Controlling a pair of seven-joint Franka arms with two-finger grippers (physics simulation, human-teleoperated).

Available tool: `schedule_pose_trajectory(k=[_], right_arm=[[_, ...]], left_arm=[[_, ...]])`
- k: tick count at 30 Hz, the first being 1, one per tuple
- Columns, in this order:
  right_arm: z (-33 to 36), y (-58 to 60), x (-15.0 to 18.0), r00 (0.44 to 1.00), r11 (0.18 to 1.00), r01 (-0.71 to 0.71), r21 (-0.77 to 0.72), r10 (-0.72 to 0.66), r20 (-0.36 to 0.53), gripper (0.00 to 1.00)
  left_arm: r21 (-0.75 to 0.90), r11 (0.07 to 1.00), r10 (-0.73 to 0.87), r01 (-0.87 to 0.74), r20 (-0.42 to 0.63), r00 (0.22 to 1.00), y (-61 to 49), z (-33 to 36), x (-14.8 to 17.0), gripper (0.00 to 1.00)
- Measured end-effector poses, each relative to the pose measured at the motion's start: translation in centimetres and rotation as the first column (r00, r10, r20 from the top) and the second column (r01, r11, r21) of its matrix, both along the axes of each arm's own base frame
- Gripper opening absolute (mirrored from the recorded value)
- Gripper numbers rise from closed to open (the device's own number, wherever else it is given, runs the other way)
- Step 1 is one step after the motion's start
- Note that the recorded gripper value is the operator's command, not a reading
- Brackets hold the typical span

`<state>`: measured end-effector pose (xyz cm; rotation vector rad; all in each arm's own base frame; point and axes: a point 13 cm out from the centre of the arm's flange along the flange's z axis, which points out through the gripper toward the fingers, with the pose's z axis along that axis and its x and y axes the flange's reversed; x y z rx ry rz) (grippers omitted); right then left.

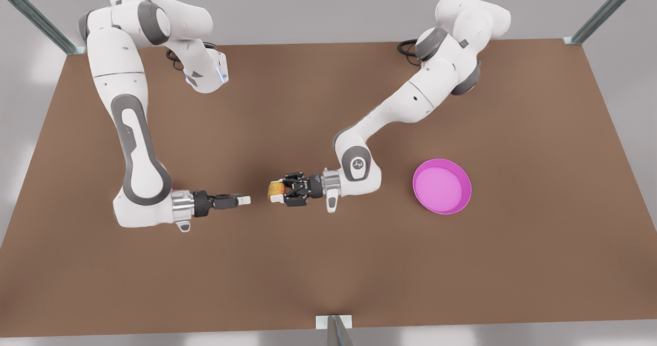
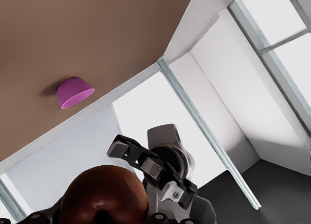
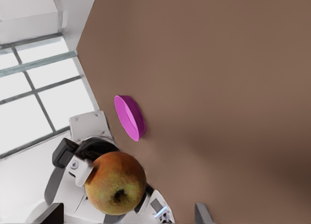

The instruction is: Use the left arm to pick up the apple from the plate, transfer it to the gripper of the right arm, and then use the right arm to place it into the bowl

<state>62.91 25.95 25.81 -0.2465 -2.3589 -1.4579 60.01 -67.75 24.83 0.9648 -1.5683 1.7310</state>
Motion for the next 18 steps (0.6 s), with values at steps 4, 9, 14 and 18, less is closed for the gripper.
schedule_pose_trajectory(k=[4, 9, 14, 18], right_arm=[[-0.9, 0.1, 0.1, 0.999, 0.998, -0.011, 0.058, 0.008, 0.042, 1.00], [-3.1, 0.3, -2.3, 0.997, 0.986, -0.041, 0.160, 0.031, 0.069, 1.00], [-3.8, 1.5, -2.6, 0.988, 0.965, -0.074, 0.250, 0.036, 0.152, 1.00], [-3.4, 2.7, -3.1, 0.967, 0.946, -0.131, 0.297, 0.056, 0.248, 1.00]], left_arm=[[-0.002, 1.000, 0.004, -0.004, -0.042, 0.999, -0.2, -0.5, 0.1, 0.67], [-0.014, 1.000, -0.001, -0.001, -0.112, 0.994, -0.6, -1.3, -0.5, 0.67], [-0.026, 1.000, -0.006, 0.002, -0.165, 0.986, -0.9, -1.7, -0.8, 0.67], [-0.033, 0.999, -0.005, -0.002, -0.193, 0.981, -0.8, -1.5, -0.6, 0.68]])
